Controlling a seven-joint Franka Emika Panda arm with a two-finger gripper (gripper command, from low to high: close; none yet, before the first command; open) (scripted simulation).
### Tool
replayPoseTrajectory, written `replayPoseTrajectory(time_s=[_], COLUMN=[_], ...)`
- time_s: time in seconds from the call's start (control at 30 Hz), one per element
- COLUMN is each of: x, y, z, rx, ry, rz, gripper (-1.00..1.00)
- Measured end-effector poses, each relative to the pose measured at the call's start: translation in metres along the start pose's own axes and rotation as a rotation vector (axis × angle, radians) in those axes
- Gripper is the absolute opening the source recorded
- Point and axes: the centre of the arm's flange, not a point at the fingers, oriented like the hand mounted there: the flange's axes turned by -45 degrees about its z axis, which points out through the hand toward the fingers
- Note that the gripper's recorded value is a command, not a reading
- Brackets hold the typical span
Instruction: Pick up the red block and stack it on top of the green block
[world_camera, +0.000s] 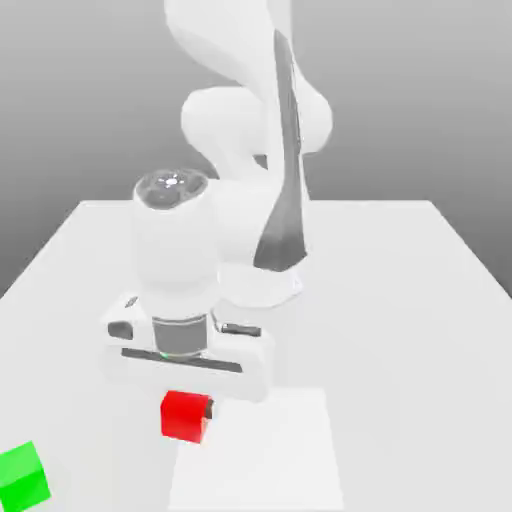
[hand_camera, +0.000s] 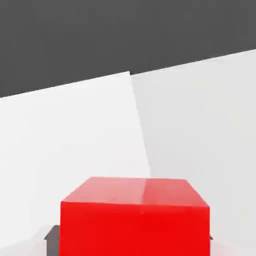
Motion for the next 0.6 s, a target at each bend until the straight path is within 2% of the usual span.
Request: replayPoseTrajectory(time_s=[0.33,0.47,0.5,0.6], x=[0.078,0.083,0.082,0.082], y=[0.153,0.170,0.170,0.170], z=[-0.034,0.012,0.022,0.022], rx=[0.002,0.001,0.001,0.001], ry=[0.000,0.000,0.000,0.000], rz=[-0.050,-0.055,-0.055,-0.055], gripper=[-1.00,-1.00,1.00,1.00])
